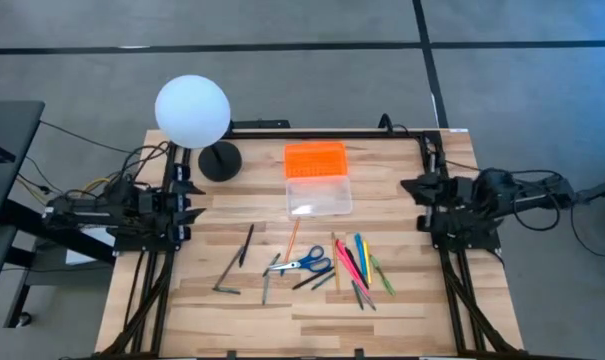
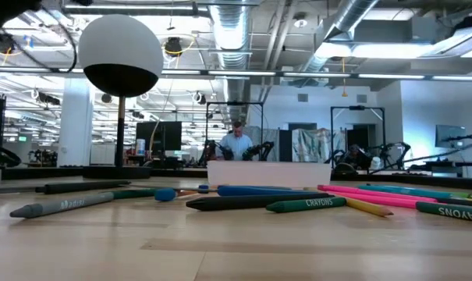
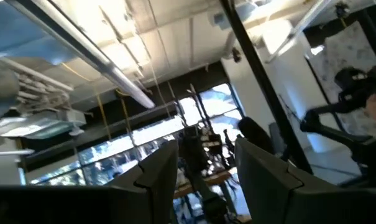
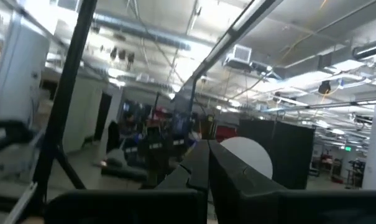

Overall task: Pick & place school supplies into a supply box
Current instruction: Put the gray pen into the orange supply box

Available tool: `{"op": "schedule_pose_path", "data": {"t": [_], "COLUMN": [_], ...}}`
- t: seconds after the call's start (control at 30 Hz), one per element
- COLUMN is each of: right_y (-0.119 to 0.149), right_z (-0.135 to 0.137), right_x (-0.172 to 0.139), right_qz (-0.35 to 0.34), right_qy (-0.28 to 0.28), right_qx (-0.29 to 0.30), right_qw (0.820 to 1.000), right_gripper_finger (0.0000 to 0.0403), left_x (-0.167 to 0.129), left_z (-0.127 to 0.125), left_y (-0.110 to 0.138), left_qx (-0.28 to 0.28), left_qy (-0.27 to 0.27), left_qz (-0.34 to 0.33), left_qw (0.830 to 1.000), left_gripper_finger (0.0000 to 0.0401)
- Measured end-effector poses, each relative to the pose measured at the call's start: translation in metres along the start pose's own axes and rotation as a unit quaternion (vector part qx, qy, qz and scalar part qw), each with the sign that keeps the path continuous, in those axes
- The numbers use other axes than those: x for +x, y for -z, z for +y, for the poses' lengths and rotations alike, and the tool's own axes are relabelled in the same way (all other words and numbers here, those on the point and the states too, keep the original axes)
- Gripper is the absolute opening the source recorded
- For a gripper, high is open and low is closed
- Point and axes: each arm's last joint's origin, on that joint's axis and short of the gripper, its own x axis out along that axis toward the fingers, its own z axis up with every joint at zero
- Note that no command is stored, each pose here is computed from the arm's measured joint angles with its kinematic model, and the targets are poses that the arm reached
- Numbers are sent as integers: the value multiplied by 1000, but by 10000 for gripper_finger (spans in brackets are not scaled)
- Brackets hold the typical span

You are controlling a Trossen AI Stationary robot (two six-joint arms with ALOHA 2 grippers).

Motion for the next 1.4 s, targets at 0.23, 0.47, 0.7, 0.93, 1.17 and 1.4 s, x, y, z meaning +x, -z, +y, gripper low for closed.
{"op": "schedule_pose_path", "data": {"t": [0.23, 0.47, 0.7, 0.93, 1.17, 1.4], "right_y": [5, 22, 25, 34, 49, 64], "right_z": [17, 57, 104, 143, 170, 177], "right_x": [50, 65, 48, 21, 9, 7], "right_qz": [109, 287, 325, 341, 325, 318], "right_qy": [-22, 31, 48, 111, 146, 191], "right_qx": [-79, -187, -186, -194, -176, -227], "right_qw": [991, 939, 926, 913, 918, 900], "right_gripper_finger": [0, 0, 0, 0, 0, 0], "left_x": [64, 115, 125, 94, 69, 63], "left_z": [-4, -44, -113, -168, -185, -194], "left_y": [4, 26, 35, 49, 58, 63], "left_qx": [-29, -26, 54, 73, -4, -62], "left_qy": [91, 105, 31, -48, -139, -155], "left_qz": [108, 423, 573, 641, 746, 770], "left_qw": [989, 900, 817, 762, 651, 615], "left_gripper_finger": [155, 155, 155, 155, 155, 155]}}
